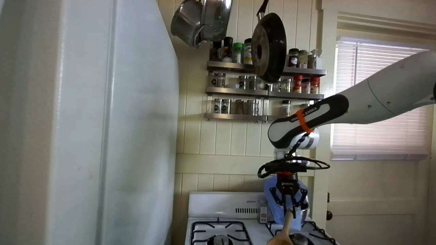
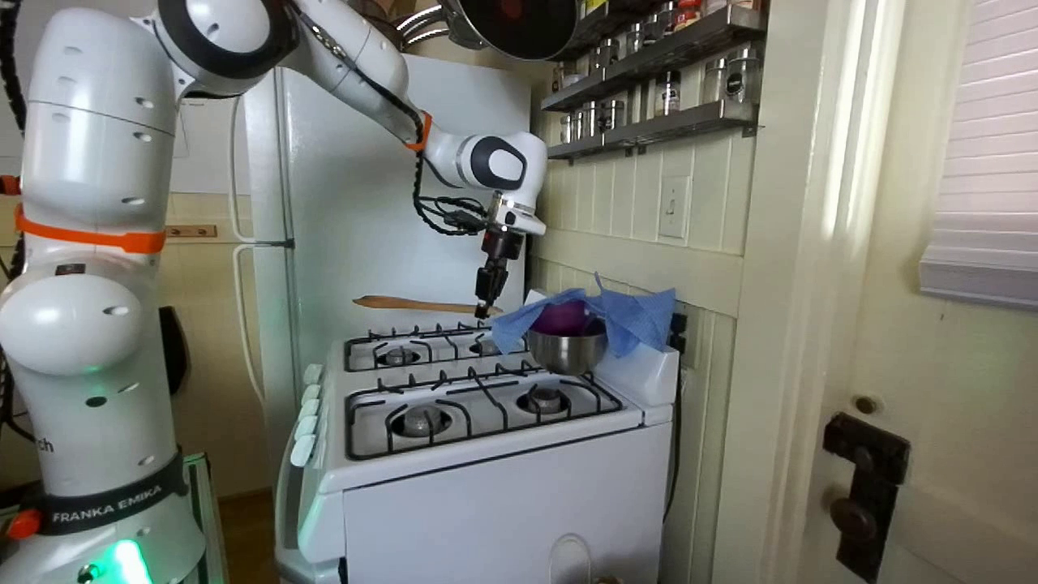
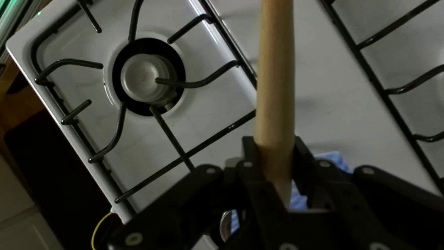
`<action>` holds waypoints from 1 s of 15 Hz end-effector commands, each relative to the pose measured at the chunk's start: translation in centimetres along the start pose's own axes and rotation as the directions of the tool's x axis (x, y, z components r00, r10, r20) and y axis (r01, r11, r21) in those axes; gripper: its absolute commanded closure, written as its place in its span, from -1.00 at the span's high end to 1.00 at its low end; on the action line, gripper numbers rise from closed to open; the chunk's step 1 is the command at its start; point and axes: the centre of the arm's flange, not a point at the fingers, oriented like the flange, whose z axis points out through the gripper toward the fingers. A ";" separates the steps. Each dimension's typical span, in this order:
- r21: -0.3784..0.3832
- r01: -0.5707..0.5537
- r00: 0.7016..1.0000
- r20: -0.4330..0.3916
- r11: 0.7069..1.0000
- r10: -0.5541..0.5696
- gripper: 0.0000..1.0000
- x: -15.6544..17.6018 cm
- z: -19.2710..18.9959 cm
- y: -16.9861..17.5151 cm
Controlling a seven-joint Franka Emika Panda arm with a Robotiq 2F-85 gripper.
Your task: Move the wooden spoon to the left
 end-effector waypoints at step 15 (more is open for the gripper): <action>-0.119 0.149 0.982 -0.098 0.982 -0.161 -0.86 -0.5 -1.2 -8.9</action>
